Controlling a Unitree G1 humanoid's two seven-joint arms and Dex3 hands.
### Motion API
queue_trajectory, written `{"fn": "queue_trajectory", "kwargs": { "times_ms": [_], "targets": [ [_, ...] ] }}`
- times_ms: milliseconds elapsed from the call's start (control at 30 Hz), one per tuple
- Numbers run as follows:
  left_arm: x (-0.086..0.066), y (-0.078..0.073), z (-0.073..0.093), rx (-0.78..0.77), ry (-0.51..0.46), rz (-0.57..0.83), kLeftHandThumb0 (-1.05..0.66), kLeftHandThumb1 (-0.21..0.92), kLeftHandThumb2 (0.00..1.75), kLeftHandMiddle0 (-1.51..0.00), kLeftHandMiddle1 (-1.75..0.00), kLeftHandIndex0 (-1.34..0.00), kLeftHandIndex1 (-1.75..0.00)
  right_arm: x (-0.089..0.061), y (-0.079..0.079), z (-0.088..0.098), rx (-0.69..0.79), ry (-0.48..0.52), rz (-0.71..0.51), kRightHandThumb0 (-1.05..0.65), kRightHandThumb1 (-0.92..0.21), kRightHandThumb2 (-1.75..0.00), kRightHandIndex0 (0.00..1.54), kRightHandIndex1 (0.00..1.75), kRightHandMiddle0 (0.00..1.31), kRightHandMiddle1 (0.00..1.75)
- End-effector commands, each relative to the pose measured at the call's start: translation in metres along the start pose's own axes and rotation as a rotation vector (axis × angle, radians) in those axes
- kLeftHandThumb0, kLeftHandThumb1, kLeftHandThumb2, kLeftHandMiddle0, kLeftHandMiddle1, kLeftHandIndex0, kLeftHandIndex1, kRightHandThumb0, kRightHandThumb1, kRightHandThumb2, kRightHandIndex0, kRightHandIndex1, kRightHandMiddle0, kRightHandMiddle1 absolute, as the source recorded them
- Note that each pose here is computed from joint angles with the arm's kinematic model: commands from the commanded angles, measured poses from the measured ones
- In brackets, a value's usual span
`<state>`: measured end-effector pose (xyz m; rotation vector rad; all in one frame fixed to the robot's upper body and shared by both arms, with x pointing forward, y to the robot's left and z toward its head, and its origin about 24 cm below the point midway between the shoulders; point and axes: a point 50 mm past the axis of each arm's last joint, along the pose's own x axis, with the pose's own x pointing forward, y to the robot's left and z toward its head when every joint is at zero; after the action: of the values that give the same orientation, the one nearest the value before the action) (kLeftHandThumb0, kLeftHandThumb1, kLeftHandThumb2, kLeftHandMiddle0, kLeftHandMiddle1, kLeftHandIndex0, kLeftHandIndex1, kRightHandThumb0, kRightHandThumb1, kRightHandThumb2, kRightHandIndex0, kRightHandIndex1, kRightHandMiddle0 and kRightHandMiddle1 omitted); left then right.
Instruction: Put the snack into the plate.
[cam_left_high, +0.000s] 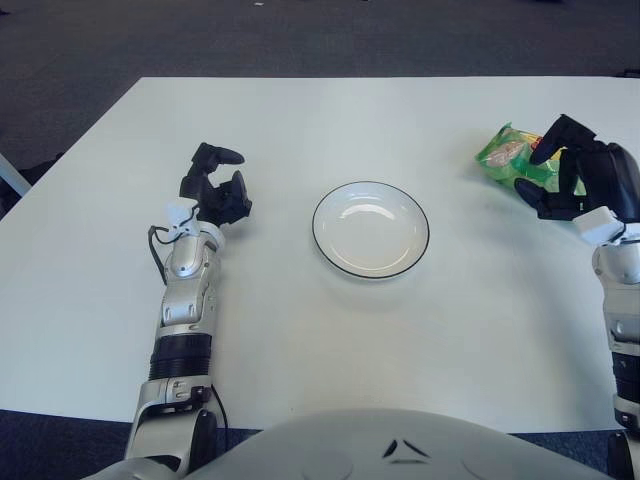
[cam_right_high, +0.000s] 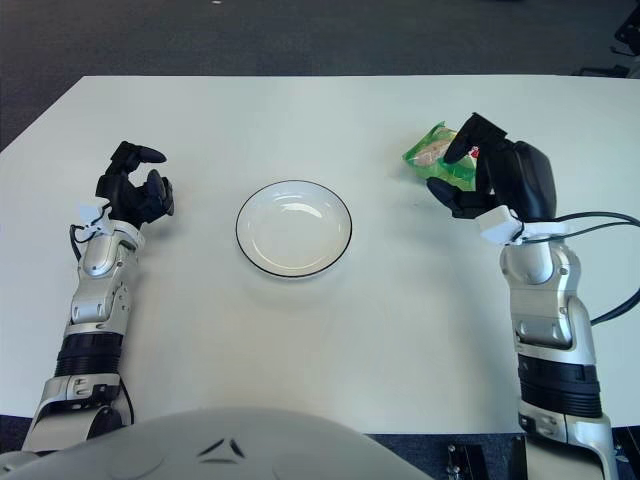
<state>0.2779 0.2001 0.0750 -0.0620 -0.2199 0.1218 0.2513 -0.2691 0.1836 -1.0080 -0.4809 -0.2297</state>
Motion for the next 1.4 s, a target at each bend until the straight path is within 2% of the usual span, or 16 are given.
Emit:
{"fn": "queue_trajectory", "kwargs": {
  "times_ms": [0, 67, 100, 200, 333, 400, 433, 467, 500, 567, 600, 667, 733, 833, 933, 1367],
  "targets": [
    [-0.043, -0.001, -0.053, -0.05, 0.223, 0.056, -0.41, 0.56, 1.02, -1.32, -1.75, -0.42, -1.75, 0.008, -0.01, -0.003, -0.042, 0.006, -0.001, -0.22, -0.37, -1.24, 0.82, 1.75, 0.46, 1.72],
    [-0.043, -0.001, -0.053, -0.043, 0.229, 0.063, -0.41, 0.56, 1.01, -1.32, -1.75, -0.42, -1.75, 0.013, -0.018, -0.005, -0.073, 0.016, -0.009, -0.1, -0.36, -1.24, 0.67, 1.67, 0.45, 1.74],
    [-0.043, -0.001, -0.053, -0.041, 0.232, 0.066, -0.41, 0.56, 1.01, -1.32, -1.75, -0.42, -1.75, 0.016, -0.022, -0.007, -0.089, 0.021, -0.011, -0.1, -0.36, -1.24, 0.67, 1.67, 0.45, 1.74],
    [-0.043, -0.001, -0.053, -0.041, 0.238, 0.071, -0.41, 0.56, 1.01, -1.32, -1.75, -0.42, -1.75, 0.02, -0.029, -0.009, -0.119, 0.033, -0.01, -0.03, -0.47, -1.09, 0.51, 1.57, 0.43, 1.74],
    [-0.044, -0.001, -0.053, -0.04, 0.238, 0.072, -0.4, 0.56, 1.01, -1.31, -1.75, -0.42, -1.75, 0.023, -0.034, -0.012, -0.158, 0.045, -0.003, -0.01, -0.6, -0.92, 0.41, 1.56, 0.34, 1.75],
    [-0.044, -0.001, -0.053, -0.037, 0.238, 0.071, -0.4, 0.56, 1.01, -1.31, -1.75, -0.42, -1.75, 0.026, -0.036, -0.014, -0.189, 0.049, 0.004, -0.01, -0.67, -0.83, 0.37, 1.57, 0.27, 1.75],
    [-0.044, -0.001, -0.053, -0.036, 0.238, 0.071, -0.4, 0.56, 1.01, -1.31, -1.75, -0.41, -1.75, 0.027, -0.037, -0.015, -0.205, 0.05, 0.008, -0.13, -0.77, -0.7, 0.28, 1.54, 0.23, 1.75],
    [-0.044, -0.001, -0.053, -0.034, 0.238, 0.071, -0.4, 0.56, 1.01, -1.31, -1.75, -0.41, -1.75, 0.028, -0.038, -0.016, -0.225, 0.045, 0.02, -0.18, -0.8, -0.67, 0.25, 1.52, 0.23, 1.75],
    [-0.044, -0.001, -0.053, -0.034, 0.239, 0.071, -0.4, 0.56, 1.01, -1.3, -1.75, -0.41, -1.75, 0.029, -0.038, -0.016, -0.242, 0.036, 0.044, -0.29, -0.82, -0.64, 0.2, 1.37, 0.18, 1.61],
    [-0.044, -0.001, -0.053, -0.033, 0.241, 0.071, -0.4, 0.56, 1.01, -1.3, -1.75, -0.41, -1.75, 0.031, -0.038, -0.017, -0.274, 0.017, 0.098, -0.58, -0.83, -0.63, 0.08, 0.7, 0.07, 1.08],
    [-0.044, 0.0, -0.053, -0.033, 0.242, 0.071, -0.4, 0.56, 1.01, -1.3, -1.75, -0.42, -1.75, 0.032, -0.037, -0.018, -0.289, 0.008, 0.124, -0.7, -0.86, -0.59, 0.05, 0.45, 0.05, 0.81],
    [-0.044, 0.0, -0.054, -0.032, 0.243, 0.071, -0.4, 0.56, 1.01, -1.3, -1.75, -0.42, -1.75, 0.034, -0.034, -0.022, -0.327, -0.001, 0.177, -0.81, -0.89, -0.56, 0.03, 0.23, 0.02, 0.58],
    [-0.044, 0.0, -0.054, -0.031, 0.242, 0.072, -0.4, 0.56, 1.01, -1.3, -1.75, -0.42, -1.75, 0.037, -0.031, -0.028, -0.367, -0.001, 0.234, -0.94, -0.91, -0.62, 0.01, 0.09, 0.01, 0.3],
    [-0.044, 0.0, -0.054, -0.031, 0.242, 0.074, -0.4, 0.56, 1.01, -1.3, -1.75, -0.42, -1.75, 0.04, -0.027, -0.044, -0.398, 0.021, 0.283, -1.01, -0.92, -0.7, 0.0, 0.03, 0.0, 0.1],
    [-0.044, 0.001, -0.055, -0.032, 0.243, 0.075, -0.4, 0.56, 1.01, -1.3, -1.75, -0.42, -1.75, 0.041, -0.024, -0.051, -0.404, 0.03, 0.295, -1.04, -0.92, -0.76, 0.0, 0.01, 0.0, 0.03],
    [-0.044, 0.001, -0.056, -0.028, 0.241, 0.069, -0.4, 0.56, 1.01, -1.29, -1.75, -0.42, -1.75, 0.048, -0.021, -0.061, -0.349, 0.068, 0.337, -1.05, -0.92, -0.81, 0.0, 0.0, 0.0, 0.0]
  ]
}}
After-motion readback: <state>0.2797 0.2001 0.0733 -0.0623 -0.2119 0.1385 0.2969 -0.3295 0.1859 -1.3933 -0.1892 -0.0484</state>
